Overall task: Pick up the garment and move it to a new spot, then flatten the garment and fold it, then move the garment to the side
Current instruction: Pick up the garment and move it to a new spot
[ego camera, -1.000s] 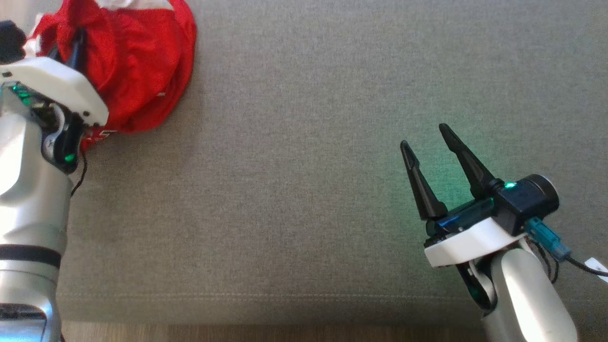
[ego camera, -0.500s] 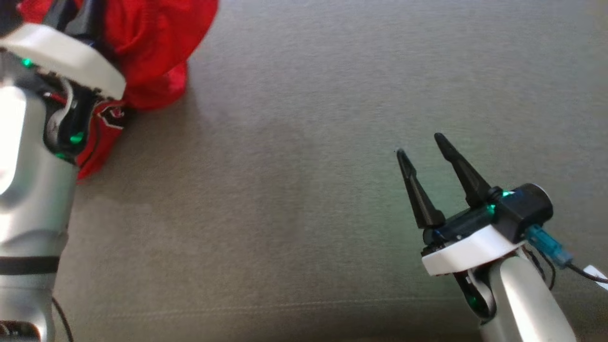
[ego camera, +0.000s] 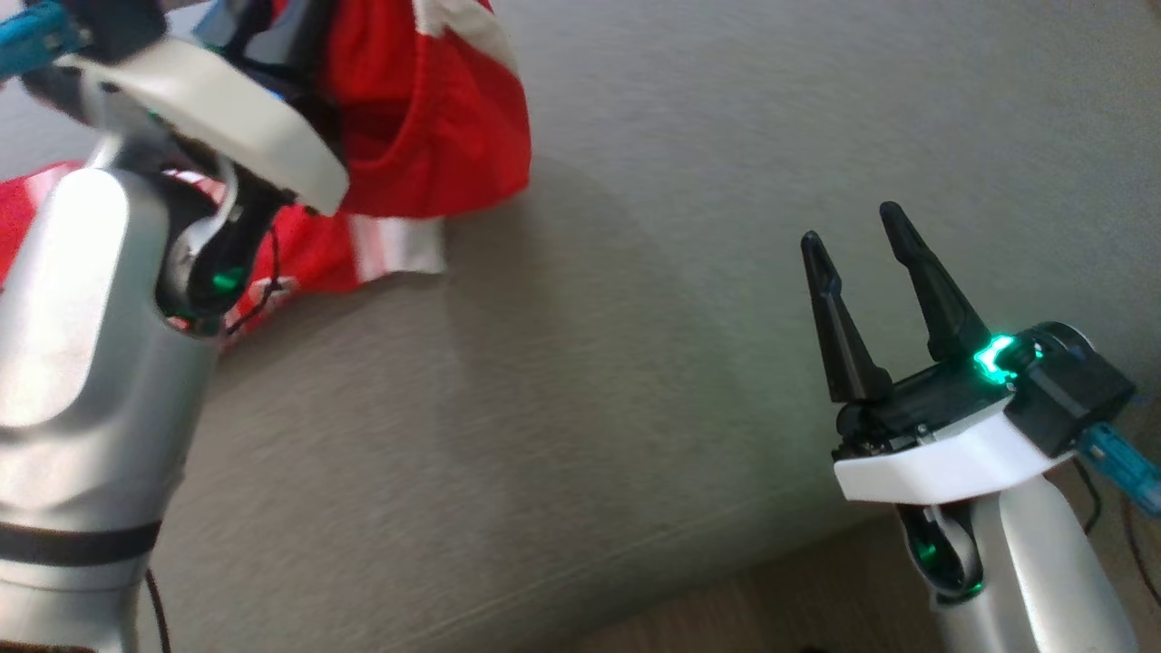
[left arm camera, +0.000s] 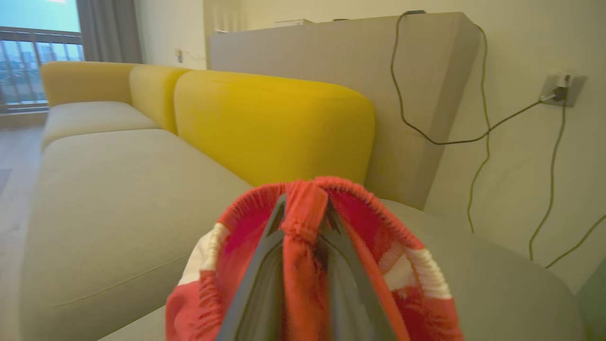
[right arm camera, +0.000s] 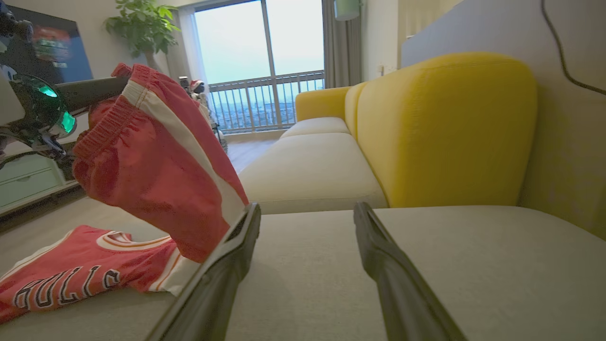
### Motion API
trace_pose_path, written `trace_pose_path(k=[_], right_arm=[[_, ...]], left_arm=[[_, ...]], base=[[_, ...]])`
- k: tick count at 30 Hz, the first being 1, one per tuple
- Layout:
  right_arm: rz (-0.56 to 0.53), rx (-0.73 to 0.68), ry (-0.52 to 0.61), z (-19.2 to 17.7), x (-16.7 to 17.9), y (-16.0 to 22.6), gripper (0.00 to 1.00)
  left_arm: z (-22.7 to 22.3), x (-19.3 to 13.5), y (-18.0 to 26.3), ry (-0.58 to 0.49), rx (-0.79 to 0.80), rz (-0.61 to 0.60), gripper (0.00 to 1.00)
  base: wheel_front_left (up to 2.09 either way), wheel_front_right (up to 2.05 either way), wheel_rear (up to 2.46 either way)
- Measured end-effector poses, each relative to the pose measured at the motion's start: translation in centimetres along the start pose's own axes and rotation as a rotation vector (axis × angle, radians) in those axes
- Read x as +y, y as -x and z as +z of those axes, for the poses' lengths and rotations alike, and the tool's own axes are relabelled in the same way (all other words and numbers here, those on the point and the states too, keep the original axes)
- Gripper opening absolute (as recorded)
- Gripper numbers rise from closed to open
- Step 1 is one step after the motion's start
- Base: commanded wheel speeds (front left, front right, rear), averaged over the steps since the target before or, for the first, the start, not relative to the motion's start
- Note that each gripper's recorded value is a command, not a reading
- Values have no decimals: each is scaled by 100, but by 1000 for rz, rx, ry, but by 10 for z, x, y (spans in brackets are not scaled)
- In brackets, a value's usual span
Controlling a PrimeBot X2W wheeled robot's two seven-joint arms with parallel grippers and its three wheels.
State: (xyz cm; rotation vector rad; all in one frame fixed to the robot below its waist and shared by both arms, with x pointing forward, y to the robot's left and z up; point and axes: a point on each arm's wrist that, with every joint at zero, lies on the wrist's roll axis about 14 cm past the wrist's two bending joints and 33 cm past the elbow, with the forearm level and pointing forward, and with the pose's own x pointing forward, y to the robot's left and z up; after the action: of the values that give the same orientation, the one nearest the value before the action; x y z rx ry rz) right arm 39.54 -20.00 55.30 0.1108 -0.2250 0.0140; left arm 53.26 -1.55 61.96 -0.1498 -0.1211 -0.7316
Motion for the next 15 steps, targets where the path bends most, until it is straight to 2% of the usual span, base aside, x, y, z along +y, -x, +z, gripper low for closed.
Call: trace_pose_path(k=[7,15], right_arm=[[-132,30,22,-1,-41,20,100],[-189,118,41,-26,-57,26,100]], left_arm=[[-44,-56,-45,82,50,-160,0],[-165,-76,-54,140,241,-195,0]], base=[[0,0,0],[0,0,0]])
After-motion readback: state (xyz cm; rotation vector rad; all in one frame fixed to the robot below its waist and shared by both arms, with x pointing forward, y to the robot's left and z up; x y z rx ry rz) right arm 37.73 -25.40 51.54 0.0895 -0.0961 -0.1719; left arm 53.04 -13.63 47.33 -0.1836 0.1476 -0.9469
